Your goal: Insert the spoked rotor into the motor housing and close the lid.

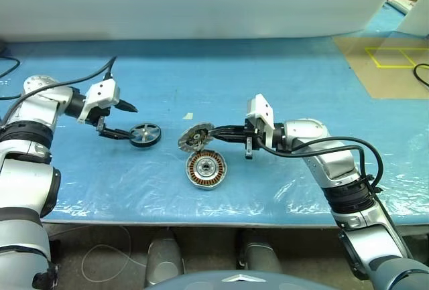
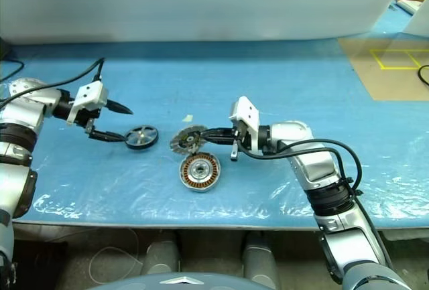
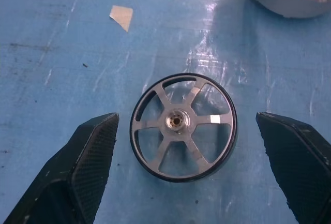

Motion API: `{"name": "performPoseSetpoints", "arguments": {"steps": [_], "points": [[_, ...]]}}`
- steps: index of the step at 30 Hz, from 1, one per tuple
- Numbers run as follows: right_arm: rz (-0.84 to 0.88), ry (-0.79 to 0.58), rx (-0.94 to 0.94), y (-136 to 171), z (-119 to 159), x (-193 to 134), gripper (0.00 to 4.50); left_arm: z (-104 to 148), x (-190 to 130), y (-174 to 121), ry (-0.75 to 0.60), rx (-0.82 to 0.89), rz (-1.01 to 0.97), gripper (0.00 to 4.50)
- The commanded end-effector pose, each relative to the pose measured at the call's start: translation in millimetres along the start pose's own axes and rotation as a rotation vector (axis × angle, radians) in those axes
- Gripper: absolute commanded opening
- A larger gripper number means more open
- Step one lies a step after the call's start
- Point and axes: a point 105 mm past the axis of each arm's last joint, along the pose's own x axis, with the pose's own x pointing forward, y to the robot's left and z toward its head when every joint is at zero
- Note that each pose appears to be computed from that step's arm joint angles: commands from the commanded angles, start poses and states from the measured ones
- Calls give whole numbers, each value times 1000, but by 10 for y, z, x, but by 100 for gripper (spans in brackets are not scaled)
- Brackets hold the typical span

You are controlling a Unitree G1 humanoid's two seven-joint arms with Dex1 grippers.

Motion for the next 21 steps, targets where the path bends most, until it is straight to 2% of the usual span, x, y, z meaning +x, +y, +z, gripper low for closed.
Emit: {"name": "performPoseSetpoints", "arguments": {"steps": [1, 14, 21], "points": [[-4, -46, -48, -17, 162, -26, 5, 32, -19, 28, 31, 59, -4, 450], [11, -48, -27, 120, 119, 26, 5, 174, 26, 161, 12, 138, 56, 450], [-13, -59, -13, 165, 113, 23, 5, 63, 109, 190, 126, 206, 85, 450]]}}
